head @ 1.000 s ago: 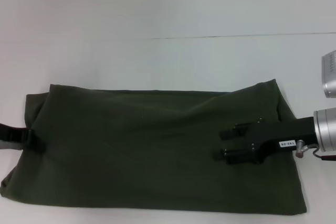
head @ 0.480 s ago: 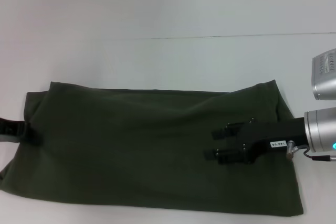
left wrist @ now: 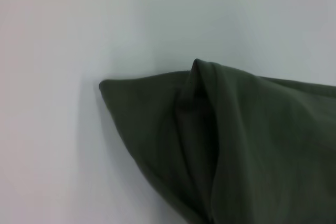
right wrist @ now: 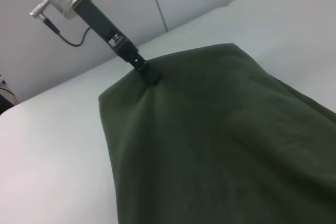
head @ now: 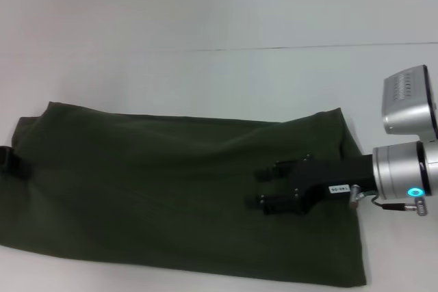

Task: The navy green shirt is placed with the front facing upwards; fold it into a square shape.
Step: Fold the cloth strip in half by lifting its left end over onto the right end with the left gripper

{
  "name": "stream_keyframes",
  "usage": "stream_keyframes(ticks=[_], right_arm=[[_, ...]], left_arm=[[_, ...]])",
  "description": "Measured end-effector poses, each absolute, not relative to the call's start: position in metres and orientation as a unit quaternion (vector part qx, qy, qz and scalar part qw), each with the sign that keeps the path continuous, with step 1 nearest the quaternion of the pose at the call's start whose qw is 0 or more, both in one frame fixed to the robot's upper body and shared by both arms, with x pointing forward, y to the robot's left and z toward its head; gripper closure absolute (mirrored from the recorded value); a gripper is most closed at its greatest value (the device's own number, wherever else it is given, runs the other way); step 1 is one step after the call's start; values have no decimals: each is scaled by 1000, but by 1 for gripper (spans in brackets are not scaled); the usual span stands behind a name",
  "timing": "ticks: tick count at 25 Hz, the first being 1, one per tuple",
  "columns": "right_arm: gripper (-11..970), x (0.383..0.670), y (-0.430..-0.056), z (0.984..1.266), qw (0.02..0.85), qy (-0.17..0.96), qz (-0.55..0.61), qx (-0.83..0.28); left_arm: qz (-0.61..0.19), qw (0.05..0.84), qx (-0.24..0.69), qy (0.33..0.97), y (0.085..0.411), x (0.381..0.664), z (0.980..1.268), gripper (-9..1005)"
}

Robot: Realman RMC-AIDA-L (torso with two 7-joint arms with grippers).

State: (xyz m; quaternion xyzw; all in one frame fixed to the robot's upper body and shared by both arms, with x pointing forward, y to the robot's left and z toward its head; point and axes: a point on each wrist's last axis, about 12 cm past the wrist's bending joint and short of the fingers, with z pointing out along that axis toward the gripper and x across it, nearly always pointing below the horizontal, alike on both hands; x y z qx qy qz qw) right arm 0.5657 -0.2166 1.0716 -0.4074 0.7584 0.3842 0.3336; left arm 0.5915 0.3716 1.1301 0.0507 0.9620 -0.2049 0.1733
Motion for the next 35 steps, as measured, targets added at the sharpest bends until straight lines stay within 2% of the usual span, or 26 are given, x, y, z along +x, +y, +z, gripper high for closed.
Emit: stream_keyframes(ticks=[5,20,35], right_arm=[[269,567,-209,1069,349,747,389,-411],[270,567,-197,1051,380,741,369,-412],[271,559,-184,1038,406,721,360,-431]], left_arm=[[-216,177,49,959,377,589,1135,917],[-322,214,63,920,360,589,1147,924],[-425,217,81,875,326,584,1142,924]])
